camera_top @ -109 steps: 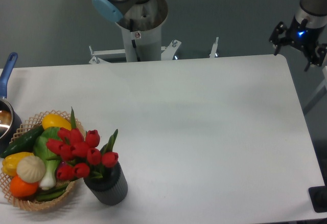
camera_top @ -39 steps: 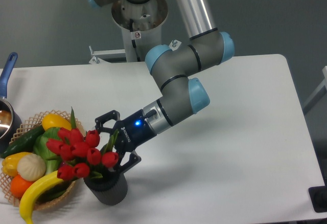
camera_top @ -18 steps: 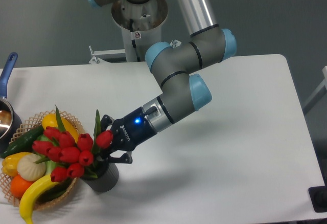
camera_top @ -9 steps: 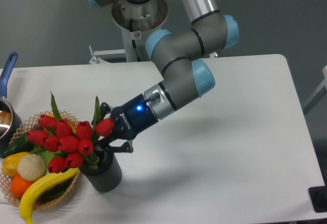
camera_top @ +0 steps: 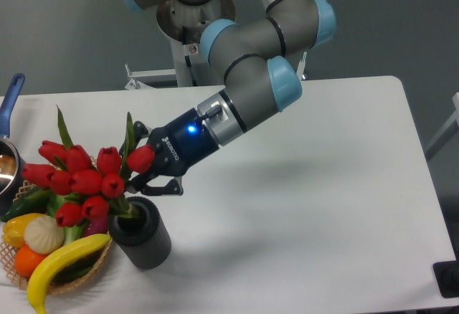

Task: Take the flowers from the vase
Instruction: 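Close the gripper around the red tulip stems, then lift the tulip bunch up out of the grey vase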

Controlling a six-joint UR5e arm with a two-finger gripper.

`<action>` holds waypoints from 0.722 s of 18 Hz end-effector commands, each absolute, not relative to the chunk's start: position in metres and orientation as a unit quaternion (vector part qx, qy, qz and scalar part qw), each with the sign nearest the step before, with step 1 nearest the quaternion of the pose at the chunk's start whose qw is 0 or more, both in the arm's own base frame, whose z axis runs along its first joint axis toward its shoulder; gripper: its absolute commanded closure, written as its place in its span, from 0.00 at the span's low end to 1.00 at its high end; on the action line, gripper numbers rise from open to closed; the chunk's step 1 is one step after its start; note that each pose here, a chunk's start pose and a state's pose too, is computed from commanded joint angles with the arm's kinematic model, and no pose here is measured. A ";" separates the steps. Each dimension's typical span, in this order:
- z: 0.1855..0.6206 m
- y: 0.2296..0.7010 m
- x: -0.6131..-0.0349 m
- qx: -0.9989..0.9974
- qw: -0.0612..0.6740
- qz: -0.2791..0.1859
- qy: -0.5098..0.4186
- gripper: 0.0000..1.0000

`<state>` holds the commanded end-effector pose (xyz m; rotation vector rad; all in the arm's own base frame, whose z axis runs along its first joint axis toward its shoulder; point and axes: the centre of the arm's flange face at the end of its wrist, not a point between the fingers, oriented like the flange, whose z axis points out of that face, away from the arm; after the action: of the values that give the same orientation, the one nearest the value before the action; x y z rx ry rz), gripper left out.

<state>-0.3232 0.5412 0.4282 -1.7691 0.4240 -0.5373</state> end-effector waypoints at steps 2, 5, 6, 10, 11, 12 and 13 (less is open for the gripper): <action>0.444 0.537 -0.335 -0.747 0.598 -0.228 0.176 0.73; 0.473 0.533 -0.351 -0.740 0.612 -0.231 0.159 0.73; 0.480 0.534 -0.354 -0.739 0.613 -0.231 0.157 0.73; 0.493 0.528 -0.365 -0.732 0.623 -0.237 0.143 0.73; 0.495 0.525 -0.368 -0.728 0.627 -0.238 0.142 0.73; 0.496 0.522 -0.371 -0.725 0.631 -0.238 0.139 0.73; 0.497 0.518 -0.376 -0.722 0.636 -0.238 0.136 0.73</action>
<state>-0.3764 0.5180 0.4969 -1.6489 0.3101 -0.5437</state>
